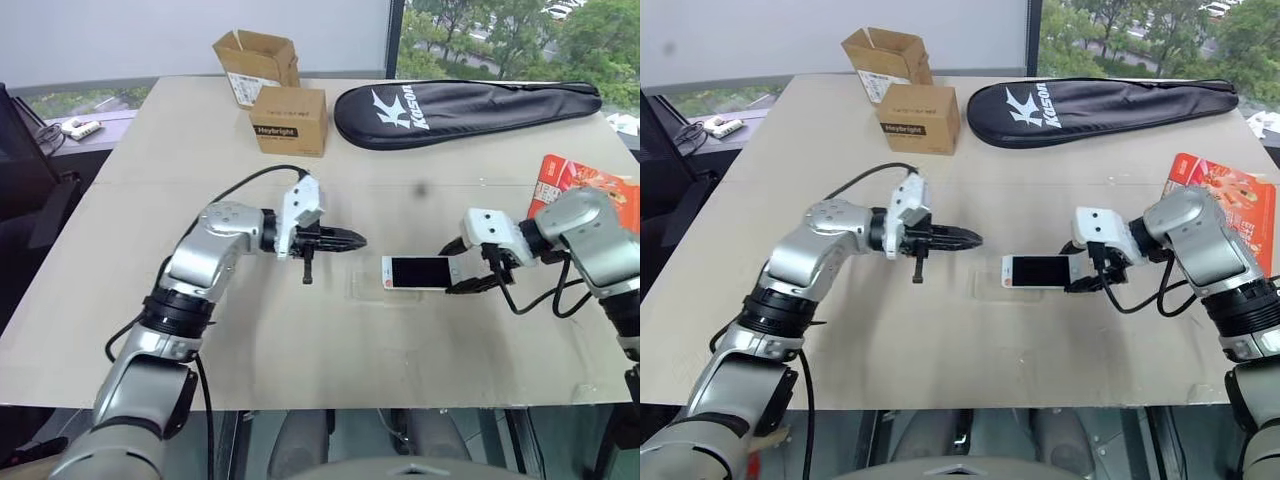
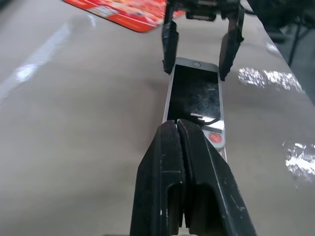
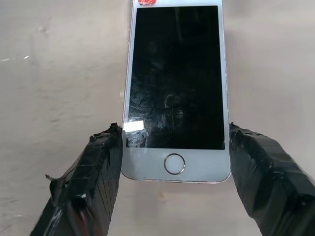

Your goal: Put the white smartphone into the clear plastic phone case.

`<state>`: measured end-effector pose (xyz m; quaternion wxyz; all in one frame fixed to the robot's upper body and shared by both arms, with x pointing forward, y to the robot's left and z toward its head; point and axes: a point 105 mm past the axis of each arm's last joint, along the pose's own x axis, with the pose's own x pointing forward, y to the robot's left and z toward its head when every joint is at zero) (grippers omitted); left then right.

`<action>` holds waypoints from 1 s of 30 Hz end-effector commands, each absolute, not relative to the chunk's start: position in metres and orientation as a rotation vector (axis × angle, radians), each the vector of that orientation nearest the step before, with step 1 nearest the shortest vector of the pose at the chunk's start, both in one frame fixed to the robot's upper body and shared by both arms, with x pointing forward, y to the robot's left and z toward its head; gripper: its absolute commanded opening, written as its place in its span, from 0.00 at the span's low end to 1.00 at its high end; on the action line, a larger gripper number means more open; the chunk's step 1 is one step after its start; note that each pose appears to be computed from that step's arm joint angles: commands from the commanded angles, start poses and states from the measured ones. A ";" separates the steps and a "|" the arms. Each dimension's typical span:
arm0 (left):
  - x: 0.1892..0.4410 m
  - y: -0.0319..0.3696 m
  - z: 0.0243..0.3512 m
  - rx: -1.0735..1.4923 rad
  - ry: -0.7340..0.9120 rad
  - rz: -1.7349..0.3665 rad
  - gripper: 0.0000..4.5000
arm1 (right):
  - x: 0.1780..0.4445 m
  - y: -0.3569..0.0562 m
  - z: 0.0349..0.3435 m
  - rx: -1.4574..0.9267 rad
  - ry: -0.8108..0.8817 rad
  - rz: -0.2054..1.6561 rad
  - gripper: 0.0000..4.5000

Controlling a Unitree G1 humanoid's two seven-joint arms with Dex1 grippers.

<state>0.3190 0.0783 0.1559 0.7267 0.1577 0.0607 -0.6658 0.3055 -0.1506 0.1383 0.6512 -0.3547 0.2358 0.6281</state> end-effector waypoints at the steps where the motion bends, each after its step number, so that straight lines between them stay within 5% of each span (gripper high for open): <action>1: 0.316 0.069 0.154 0.392 0.112 -1.504 0.01 | 0.303 -0.150 0.144 -0.845 0.540 1.422 0.63; 30: 0.303 0.046 0.090 0.425 0.361 -1.519 0.01 | 0.304 -0.132 0.135 -0.864 0.582 1.467 0.63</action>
